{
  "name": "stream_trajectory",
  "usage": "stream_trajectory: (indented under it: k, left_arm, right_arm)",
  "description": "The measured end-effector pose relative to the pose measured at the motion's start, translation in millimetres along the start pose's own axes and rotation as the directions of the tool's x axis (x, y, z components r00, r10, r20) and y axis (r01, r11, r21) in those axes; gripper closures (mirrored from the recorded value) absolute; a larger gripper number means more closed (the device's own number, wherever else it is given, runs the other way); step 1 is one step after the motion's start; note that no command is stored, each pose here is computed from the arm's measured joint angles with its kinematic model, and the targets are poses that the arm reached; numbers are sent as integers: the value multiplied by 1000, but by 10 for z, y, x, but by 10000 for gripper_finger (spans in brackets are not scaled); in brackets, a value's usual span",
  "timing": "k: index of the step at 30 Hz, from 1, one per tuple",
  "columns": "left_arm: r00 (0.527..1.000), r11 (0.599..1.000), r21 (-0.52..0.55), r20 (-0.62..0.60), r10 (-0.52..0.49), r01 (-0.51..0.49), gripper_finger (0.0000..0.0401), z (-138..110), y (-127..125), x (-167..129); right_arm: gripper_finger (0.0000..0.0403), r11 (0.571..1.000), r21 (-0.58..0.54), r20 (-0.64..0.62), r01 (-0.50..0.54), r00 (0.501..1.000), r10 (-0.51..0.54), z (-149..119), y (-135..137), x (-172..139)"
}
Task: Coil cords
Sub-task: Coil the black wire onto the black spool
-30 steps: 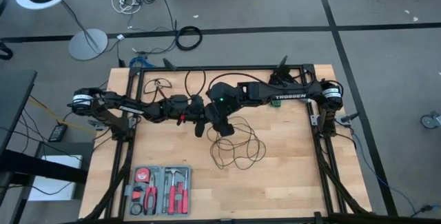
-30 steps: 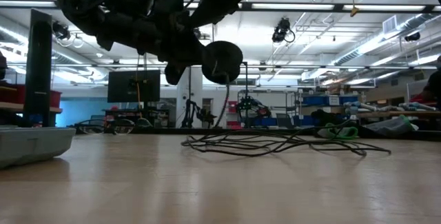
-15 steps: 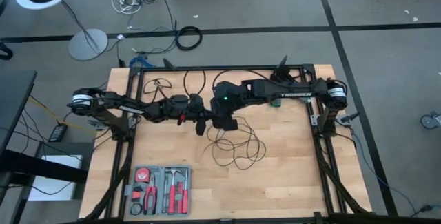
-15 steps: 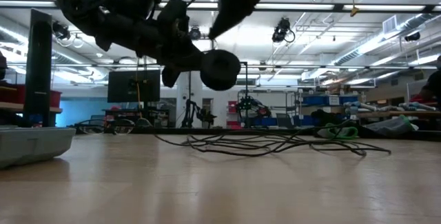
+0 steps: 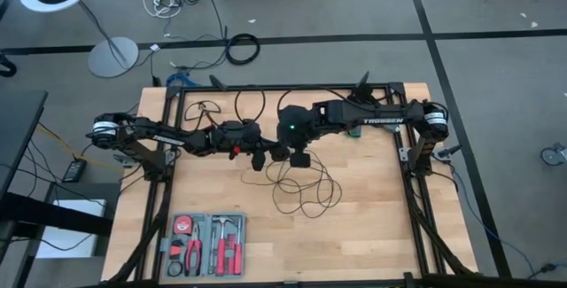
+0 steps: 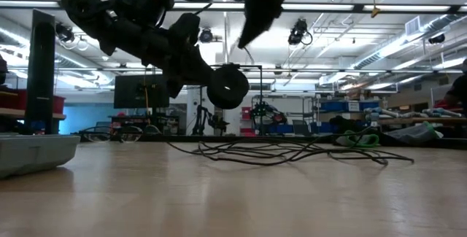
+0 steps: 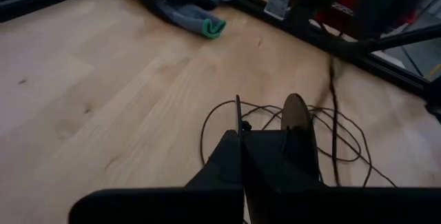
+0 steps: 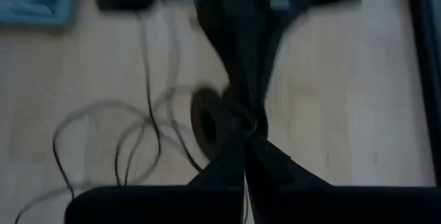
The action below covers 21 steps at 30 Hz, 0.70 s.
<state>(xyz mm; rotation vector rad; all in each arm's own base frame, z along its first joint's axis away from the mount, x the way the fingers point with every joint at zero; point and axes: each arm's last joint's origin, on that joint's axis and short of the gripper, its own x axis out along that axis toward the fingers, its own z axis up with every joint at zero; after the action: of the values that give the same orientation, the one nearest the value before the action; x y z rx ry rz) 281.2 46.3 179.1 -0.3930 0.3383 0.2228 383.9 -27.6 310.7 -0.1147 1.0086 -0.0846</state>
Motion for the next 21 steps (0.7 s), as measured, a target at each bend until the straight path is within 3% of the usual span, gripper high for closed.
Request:
stream_trajectory:
  k: [4,12,21]
  left_arm:
    - [1000,1000,19,13,-3,3,401,26,-9,-23]
    - [996,999,48,88,5,-9,401,183,-61,-178]
    - [991,996,67,125,53,-62,401,264,-74,-298]
  right_arm:
    - [403,998,47,-67,49,997,-46,-112,-7,97]
    - [395,995,89,-173,52,984,-36,-350,21,298]
    - [374,991,127,-124,37,992,-21,-451,80,508]
